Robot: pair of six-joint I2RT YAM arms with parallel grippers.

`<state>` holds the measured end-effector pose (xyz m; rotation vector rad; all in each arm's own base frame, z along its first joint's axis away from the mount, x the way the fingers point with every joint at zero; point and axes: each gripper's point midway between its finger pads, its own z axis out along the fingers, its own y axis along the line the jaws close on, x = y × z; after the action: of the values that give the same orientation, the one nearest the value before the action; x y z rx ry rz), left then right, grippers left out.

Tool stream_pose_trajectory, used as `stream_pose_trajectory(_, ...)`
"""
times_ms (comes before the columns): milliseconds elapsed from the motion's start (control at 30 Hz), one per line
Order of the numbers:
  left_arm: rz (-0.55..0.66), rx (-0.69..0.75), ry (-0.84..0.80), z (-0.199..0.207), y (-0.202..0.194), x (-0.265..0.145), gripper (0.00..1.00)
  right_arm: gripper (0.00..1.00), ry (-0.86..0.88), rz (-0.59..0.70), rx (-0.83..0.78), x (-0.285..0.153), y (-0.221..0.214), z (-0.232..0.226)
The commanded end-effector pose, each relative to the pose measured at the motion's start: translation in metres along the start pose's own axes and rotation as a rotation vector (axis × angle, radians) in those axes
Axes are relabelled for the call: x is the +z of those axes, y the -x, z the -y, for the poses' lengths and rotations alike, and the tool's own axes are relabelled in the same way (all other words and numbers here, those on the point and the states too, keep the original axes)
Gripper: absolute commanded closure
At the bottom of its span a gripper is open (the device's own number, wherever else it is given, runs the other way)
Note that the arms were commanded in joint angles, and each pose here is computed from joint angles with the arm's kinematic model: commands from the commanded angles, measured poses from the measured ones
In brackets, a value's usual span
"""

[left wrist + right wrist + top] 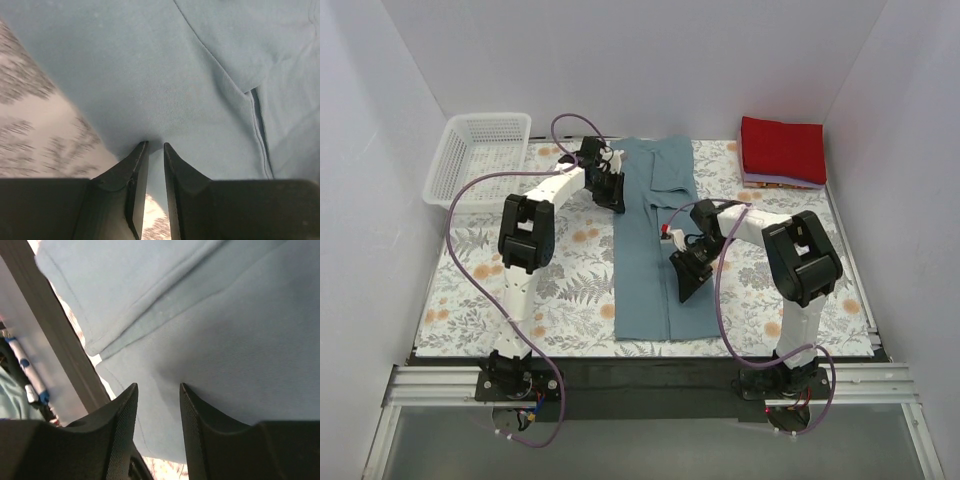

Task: Fold and stack the t-shirts
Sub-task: Fold the tshirt

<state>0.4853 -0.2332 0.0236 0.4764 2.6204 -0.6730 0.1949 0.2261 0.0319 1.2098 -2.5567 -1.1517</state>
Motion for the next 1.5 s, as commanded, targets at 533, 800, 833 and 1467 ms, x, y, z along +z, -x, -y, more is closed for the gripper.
stream_pose_trajectory(533,0.550,0.510,-0.183,0.111,0.069,-0.223,0.19,0.32,-0.702,0.618,-0.823,-0.243,0.178,-0.096)
stream_pose_trajectory(800,0.545,0.894,-0.263,0.145,-0.060,-0.257,0.17,0.02,-0.705,0.640,-1.170,-0.233,0.134,-0.138)
stream_pose_trajectory(833,0.500,0.927,-0.285,0.144,-0.081,-0.252,0.17,0.02,-0.712,0.634,-1.206,-0.229,0.121,-0.144)
stream_pose_trajectory(1467,0.058,1.259,-0.347,0.130,-0.298,-0.127,0.52,0.50,-0.366,-0.018,-1.257,0.012,-0.052,-0.060)
